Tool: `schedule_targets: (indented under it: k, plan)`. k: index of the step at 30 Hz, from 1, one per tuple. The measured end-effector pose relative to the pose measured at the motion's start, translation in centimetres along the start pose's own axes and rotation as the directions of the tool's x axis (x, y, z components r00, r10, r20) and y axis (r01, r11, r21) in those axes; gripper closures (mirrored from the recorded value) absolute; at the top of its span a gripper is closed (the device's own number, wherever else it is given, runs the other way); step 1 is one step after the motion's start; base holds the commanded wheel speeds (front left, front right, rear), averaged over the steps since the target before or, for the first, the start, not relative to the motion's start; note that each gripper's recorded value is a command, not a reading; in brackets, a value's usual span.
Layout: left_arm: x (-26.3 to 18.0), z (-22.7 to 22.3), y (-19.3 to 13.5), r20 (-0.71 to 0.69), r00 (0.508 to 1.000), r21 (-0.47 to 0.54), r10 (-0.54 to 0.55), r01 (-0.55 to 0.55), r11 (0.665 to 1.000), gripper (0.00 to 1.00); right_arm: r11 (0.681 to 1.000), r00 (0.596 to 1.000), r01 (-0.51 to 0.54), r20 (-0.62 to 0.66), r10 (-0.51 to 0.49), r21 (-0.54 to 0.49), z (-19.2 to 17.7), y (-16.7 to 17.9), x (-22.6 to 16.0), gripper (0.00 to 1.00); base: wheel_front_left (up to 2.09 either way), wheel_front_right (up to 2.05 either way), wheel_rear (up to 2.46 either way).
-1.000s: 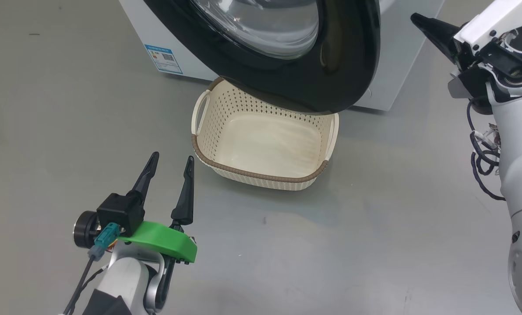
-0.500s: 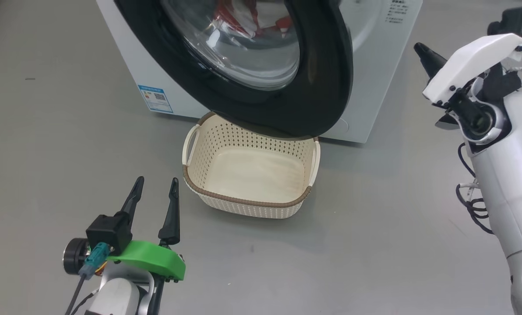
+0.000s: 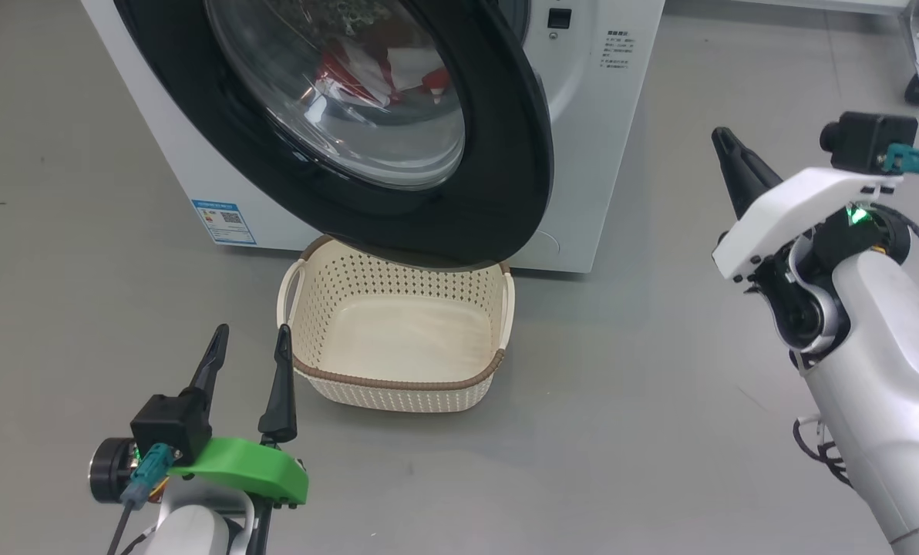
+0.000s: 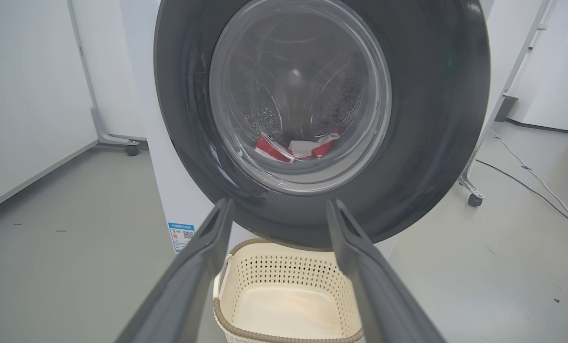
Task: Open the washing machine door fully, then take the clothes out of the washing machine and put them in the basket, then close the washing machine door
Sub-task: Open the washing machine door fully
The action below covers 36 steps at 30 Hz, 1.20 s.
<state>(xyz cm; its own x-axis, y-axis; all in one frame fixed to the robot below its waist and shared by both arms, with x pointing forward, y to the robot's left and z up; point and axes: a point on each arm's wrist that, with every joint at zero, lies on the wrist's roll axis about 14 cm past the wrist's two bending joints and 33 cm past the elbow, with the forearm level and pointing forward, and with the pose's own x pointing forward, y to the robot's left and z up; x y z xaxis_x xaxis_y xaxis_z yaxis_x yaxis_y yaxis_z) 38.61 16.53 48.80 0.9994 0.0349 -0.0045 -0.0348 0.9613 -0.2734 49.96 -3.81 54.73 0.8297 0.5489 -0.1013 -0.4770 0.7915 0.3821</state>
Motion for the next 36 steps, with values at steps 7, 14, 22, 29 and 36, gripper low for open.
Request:
schedule_targets:
  k: [7, 14, 22, 29, 36]
  plan:
    - [-0.2, 0.0, -0.1, 0.002, 1.000, -0.001, -0.001, 0.001, 1.000, 0.00, 0.997, 0.994, 0.079, 0.080, -0.079, 0.007, -1.8, -2.2, -3.4, 1.00, 0.00, 0.00, 0.00]
    - [-0.3, 0.1, 0.0, 0.006, 1.000, 0.003, 0.002, -0.002, 1.000, 0.00, 0.994, 0.982, 0.112, 0.154, -0.109, -0.010, -2.7, -2.7, -5.7, 1.00, 0.00, 0.00, 0.00]
    - [-0.4, 0.0, -0.2, 0.005, 1.000, 0.016, -0.005, 0.005, 1.000, 0.00, 0.989, 0.976, 0.148, 0.165, -0.143, -0.015, -4.7, -3.1, -7.7, 0.00, 0.00, 0.00, 0.00]
    - [-0.4, 0.0, -0.2, 0.006, 1.000, 0.015, -0.009, 0.009, 1.000, 0.00, 0.986, 0.971, 0.168, 0.169, -0.169, 0.021, -5.6, -2.8, -8.3, 0.00, 0.00, 0.00, 0.00]
    - [-0.6, 0.0, -0.1, 0.004, 1.000, 0.014, -0.005, 0.005, 1.000, 0.00, 0.984, 0.970, 0.178, 0.161, -0.180, 0.030, -6.5, -2.6, -8.9, 0.00, 0.00, 0.00, 0.00]
